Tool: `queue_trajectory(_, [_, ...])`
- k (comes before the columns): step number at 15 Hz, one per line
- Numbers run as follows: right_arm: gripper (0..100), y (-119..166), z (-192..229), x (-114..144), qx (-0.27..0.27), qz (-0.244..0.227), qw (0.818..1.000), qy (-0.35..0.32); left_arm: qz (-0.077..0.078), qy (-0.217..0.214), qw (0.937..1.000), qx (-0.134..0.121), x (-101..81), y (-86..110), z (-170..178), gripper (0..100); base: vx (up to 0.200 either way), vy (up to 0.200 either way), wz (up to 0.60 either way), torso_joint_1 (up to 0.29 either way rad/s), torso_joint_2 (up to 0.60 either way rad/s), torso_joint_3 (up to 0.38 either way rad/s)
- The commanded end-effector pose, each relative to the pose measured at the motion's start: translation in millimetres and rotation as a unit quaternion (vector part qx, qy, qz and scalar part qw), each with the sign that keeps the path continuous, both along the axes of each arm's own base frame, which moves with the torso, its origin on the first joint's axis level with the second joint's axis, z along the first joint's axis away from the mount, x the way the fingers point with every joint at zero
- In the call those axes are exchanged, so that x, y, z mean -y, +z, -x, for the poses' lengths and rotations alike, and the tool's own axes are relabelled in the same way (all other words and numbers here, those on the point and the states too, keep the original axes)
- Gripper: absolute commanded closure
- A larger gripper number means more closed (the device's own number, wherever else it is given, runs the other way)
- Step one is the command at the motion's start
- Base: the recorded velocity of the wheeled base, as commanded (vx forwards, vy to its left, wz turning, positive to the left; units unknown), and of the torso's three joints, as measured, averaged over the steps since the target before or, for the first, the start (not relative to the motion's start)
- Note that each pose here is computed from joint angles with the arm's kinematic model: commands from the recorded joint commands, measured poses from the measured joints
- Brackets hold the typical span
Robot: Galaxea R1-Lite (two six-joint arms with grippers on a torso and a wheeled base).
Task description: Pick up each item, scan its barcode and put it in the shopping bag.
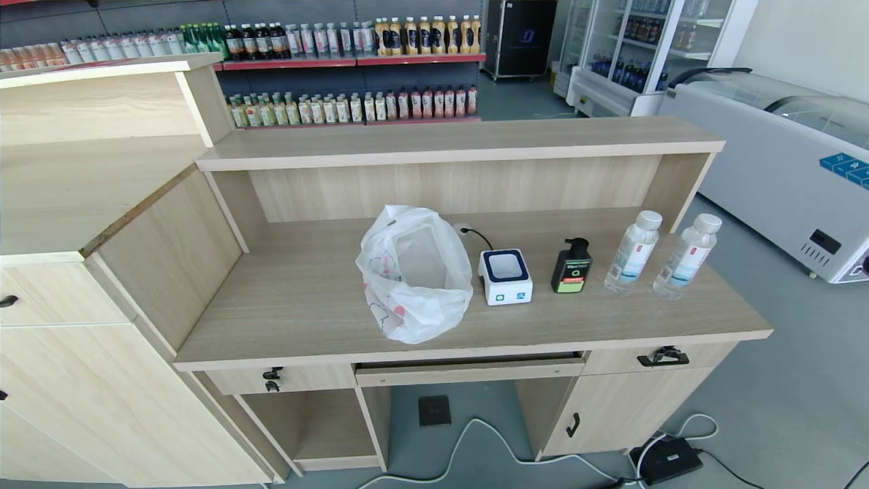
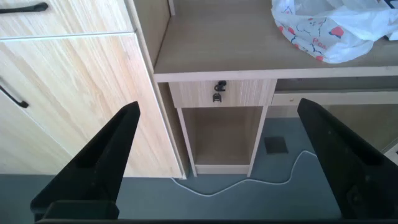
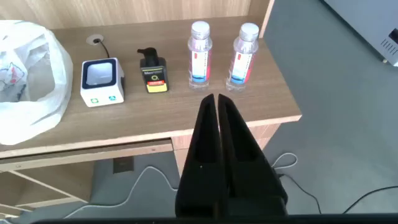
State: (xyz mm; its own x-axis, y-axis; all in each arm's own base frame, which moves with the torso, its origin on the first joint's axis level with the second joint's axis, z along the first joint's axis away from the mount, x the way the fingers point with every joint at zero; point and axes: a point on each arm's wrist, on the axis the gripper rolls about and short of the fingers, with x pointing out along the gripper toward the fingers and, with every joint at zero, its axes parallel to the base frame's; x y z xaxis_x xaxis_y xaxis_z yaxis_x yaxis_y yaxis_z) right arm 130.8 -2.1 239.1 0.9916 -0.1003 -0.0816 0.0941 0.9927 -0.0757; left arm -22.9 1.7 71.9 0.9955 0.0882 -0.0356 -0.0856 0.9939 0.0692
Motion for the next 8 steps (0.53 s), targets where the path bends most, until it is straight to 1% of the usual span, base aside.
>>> queue_trajectory(1, [0, -19.7, -58.8, 14.0, -0.051, 0.004, 0.999, -0.008, 0.000, 0.000, 1.0000, 0.000, 0.0, 0.0, 0.0, 0, 0.000, 0.000, 0.00, 0.000, 0.00, 0.000])
queue_trajectory(2, [0, -24.4, -68.5, 22.1, -0.053, 0.002, 0.998, -0.014, 0.000, 0.000, 1.0000, 0.000, 0.0, 0.0, 0.0, 0, 0.000, 0.000, 0.00, 0.000, 0.00, 0.000])
queue_trajectory(3, [0, -34.4, -88.6, 35.8, -0.052, -0.004, 0.999, 0.003, 0.000, 0.000, 1.0000, 0.000, 0.0, 0.0, 0.0, 0, 0.000, 0.000, 0.00, 0.000, 0.00, 0.000])
queue_trajectory(4, [0, -44.4, -105.0, 51.1, -0.049, -0.003, 0.999, 0.003, 0.000, 0.000, 1.0000, 0.000, 0.0, 0.0, 0.0, 0, 0.000, 0.000, 0.00, 0.000, 0.00, 0.000])
queue_trajectory(5, [0, -48.4, -115.4, 59.2, -0.043, 0.002, 0.999, 0.002, 0.000, 0.000, 1.0000, 0.000, 0.0, 0.0, 0.0, 0, 0.000, 0.000, 0.00, 0.000, 0.00, 0.000])
queue_trajectory(6, [0, -51.8, -136.3, 73.2, -0.029, 0.003, 0.999, 0.020, 0.000, 0.000, 1.0000, 0.000, 0.0, 0.0, 0.0, 0, 0.000, 0.000, 0.00, 0.000, 0.00, 0.000])
queue_trajectory(8, [0, -52.2, -159.8, 82.9, -0.028, -0.001, 0.998, 0.052, 0.000, 0.000, 1.0000, 0.000, 0.0, 0.0, 0.0, 0, 0.000, 0.000, 0.00, 0.000, 0.00, 0.000])
